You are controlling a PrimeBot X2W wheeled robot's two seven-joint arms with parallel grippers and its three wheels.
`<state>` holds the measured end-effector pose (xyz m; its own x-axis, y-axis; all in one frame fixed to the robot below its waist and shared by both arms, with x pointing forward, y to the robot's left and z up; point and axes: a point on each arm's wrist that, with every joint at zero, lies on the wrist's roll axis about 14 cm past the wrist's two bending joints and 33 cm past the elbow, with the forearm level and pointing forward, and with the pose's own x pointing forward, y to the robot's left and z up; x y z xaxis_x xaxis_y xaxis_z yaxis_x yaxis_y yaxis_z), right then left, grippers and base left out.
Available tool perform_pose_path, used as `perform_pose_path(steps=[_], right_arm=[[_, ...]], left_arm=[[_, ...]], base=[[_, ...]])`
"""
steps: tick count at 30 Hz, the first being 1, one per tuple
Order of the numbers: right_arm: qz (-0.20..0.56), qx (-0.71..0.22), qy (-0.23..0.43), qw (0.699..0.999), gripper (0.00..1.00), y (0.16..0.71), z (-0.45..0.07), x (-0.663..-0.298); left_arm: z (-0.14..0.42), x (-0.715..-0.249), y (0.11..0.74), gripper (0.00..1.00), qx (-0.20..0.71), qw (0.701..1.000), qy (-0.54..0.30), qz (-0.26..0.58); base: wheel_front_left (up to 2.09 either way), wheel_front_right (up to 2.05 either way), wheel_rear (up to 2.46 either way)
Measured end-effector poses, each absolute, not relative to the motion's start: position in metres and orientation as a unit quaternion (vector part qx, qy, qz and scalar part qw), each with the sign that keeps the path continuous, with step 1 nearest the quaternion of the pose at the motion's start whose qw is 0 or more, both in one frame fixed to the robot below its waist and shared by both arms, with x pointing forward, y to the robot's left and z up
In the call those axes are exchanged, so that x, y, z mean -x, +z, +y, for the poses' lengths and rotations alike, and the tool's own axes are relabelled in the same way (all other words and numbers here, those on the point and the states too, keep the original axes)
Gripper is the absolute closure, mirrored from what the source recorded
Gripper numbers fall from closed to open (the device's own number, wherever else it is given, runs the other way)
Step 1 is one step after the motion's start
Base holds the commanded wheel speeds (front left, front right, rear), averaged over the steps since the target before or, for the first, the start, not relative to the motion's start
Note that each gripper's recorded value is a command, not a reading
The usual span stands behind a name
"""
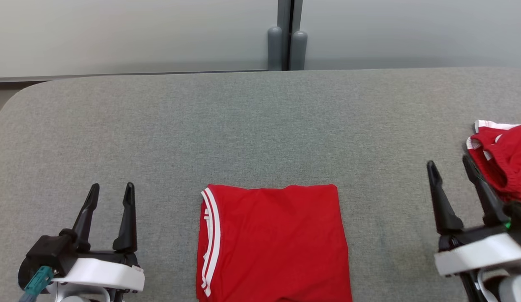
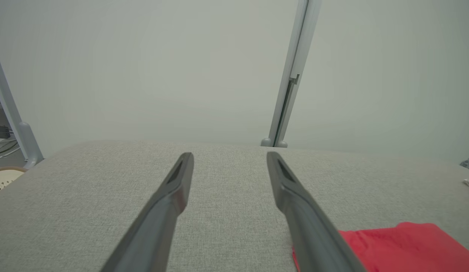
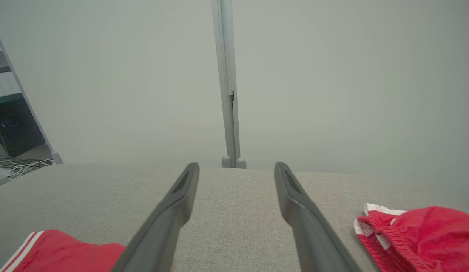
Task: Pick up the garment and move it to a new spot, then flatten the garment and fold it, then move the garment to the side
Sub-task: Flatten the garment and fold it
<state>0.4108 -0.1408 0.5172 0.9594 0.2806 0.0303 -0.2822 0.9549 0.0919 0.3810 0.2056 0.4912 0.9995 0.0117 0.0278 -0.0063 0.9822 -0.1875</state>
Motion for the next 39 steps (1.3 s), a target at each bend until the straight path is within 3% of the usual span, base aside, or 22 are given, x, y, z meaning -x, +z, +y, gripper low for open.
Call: perform_pose_path(steps=[5, 23, 39], right_arm=[[-0.002, -0.04, 0.109, 0.993, 0.0, 0.52, -0.161, -0.394], [-0.006, -0.046, 0.093, 0.995, 0.0, 0.537, -0.169, -0.333], [-0.008, -0.046, 0.088, 0.995, 0.0, 0.541, -0.175, -0.319]], left_arm=[[0.206, -0.378, 0.493, 0.0, 0.09, 0.996, 0.002, -0.017], [0.204, -0.332, 0.514, 0.0, 0.076, 0.997, 0.0, -0.026], [0.2, -0.315, 0.516, 0.0, 0.072, 0.997, 0.002, -0.02]], base=[[0.0, 0.0, 0.0], [0.0, 0.0, 0.0], [0.0, 0.0, 0.0]])
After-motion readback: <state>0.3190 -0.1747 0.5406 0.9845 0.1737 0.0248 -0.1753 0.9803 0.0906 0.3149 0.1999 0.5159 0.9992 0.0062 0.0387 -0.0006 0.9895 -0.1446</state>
